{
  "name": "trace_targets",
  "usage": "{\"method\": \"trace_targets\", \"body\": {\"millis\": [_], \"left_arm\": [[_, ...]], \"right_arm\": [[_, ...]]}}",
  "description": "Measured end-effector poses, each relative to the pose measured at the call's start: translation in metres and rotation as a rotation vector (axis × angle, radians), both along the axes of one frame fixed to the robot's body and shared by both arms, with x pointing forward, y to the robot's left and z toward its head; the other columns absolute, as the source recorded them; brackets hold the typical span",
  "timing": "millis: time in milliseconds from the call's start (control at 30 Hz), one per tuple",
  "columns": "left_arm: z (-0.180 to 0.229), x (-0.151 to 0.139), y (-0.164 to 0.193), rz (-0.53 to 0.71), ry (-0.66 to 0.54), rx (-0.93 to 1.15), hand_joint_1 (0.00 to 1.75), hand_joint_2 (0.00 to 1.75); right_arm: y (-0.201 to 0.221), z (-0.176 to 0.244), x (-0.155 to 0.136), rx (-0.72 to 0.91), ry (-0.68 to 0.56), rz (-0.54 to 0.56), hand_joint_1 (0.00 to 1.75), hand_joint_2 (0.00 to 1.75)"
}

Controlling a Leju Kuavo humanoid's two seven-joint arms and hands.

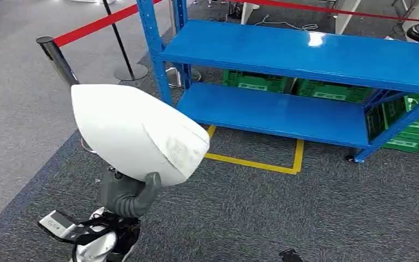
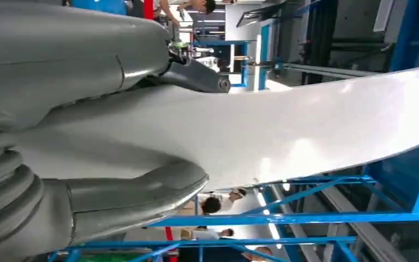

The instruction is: Take the parts from the cabinet and place them on the table.

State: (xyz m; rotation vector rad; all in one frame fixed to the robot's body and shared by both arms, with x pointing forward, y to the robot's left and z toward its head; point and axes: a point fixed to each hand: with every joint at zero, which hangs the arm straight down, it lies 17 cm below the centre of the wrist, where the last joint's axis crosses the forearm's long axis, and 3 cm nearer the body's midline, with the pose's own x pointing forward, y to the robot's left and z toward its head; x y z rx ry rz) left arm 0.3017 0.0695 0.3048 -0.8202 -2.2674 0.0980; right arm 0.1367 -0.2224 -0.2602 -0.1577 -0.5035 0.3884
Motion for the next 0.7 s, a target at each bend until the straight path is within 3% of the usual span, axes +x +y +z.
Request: {"method": "trace_targets", "body": {"millis": [400, 700], "left_arm": [[0.000, 0.002, 0.002, 0.012, 0.006, -0.006, 1.75, 1.75], [0.001, -0.001, -0.002, -0.009, -0.001, -0.006, 1.75, 1.75]], "right_arm": [[-0.019, -0.010, -0.023, -0.064, 0.130, -0.096, 0.00, 1.75], [-0.026, -0.011, -0.027, -0.085, 0.157, -0.136, 0.00, 1.75]]}}
